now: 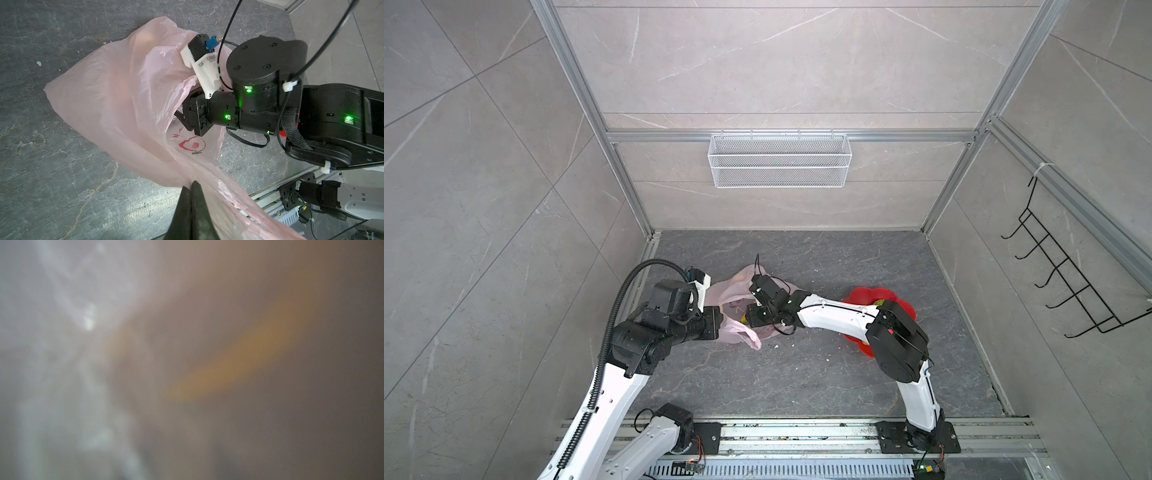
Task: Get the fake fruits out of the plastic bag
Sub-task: 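Reach the right gripper into the bag while the left gripper lifts the bag edge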
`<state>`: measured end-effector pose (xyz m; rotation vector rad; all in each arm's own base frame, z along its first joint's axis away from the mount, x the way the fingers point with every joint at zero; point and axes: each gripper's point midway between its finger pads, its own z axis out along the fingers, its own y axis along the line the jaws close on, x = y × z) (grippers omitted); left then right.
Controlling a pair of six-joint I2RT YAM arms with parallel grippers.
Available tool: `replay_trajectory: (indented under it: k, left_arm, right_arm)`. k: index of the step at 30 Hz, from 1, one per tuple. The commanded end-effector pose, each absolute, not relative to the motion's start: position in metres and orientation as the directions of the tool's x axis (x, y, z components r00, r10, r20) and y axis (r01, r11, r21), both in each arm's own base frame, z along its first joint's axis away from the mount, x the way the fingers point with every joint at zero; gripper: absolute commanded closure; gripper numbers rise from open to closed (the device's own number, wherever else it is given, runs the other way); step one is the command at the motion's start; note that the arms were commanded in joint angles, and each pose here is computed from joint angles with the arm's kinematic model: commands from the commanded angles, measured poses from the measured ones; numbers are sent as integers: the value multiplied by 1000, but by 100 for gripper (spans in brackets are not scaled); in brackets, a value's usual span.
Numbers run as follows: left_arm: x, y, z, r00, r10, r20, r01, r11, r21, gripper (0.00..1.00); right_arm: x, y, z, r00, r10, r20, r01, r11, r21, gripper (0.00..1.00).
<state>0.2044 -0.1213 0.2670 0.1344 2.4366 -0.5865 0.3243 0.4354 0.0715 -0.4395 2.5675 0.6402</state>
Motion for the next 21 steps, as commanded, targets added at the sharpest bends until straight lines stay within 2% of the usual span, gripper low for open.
replay_trajectory:
  k: [1,2,4,6,9,13,17,21]
  left_arm:
    - [200,-122,283,-781,-18,-624,277,886,-373,100]
    - [199,-120,280,-789,-13,-614,267,893,-363,97]
    - [200,-114,272,-806,-10,-592,236,911,-337,77]
    - [204,-112,269,-817,-4,-577,219,923,-316,62]
    - [212,-109,275,-815,5,-579,207,937,-283,49]
    - [224,-105,289,-802,18,-597,198,951,-238,42]
    - [235,-115,300,-806,81,-587,256,941,-221,38]
    - [239,-131,287,-849,212,-485,353,909,-221,36]
  right_arm:
    - [325,441,94,-840,-145,-522,-399,818,414,55]
    - [324,443,96,-841,-144,-522,-402,813,422,55]
    - [325,444,98,-840,-142,-524,-403,809,428,55]
    - [325,443,100,-837,-138,-529,-403,809,428,54]
    - [324,442,105,-831,-126,-541,-406,803,436,54]
    - [322,438,112,-827,-109,-551,-403,798,448,54]
    - [320,435,119,-822,-94,-562,-403,793,457,54]
    - [320,429,131,-813,-71,-579,-397,793,461,54]
